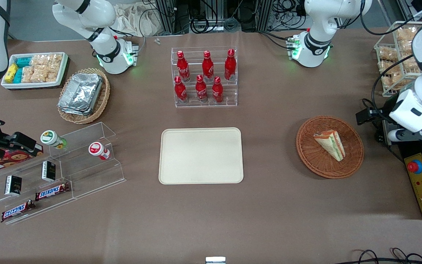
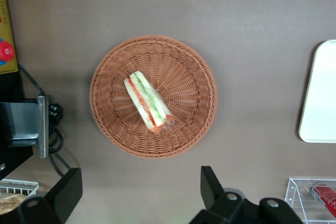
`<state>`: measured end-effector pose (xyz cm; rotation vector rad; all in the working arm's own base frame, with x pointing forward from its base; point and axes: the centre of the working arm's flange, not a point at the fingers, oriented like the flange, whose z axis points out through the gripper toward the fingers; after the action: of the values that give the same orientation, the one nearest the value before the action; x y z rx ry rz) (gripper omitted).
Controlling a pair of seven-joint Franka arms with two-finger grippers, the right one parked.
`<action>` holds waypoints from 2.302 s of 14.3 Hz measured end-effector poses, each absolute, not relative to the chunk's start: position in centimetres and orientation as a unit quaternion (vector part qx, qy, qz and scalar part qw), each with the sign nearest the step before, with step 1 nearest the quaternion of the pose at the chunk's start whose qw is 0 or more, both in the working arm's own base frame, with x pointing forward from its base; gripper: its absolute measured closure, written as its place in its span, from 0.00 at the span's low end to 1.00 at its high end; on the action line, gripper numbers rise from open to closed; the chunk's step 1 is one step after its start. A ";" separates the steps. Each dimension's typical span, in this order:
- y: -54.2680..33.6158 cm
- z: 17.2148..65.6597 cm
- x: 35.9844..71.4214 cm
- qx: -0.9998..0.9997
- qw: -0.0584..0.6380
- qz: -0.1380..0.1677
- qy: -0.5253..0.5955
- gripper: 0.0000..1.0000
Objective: Place sandwich from basket to tray
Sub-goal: 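Move the left gripper over the wrapped sandwich in the wicker basket, then lower the left gripper onto the sandwich and close on it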
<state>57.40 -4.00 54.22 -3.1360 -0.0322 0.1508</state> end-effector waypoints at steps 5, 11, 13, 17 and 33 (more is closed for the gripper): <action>-5.3 53.6 57.5 -0.999 0.002 0.054 -0.004 0.00; -5.5 51.9 57.8 -0.996 0.026 0.058 -0.069 0.00; -5.5 50.0 57.7 -0.990 0.029 0.055 -0.126 0.00; -4.5 45.3 56.8 -0.981 0.035 0.070 -0.175 0.00; -1.3 29.2 52.7 -0.940 0.050 0.076 -0.328 0.00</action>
<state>52.67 -1.26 29.22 -2.8628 -0.9989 0.2310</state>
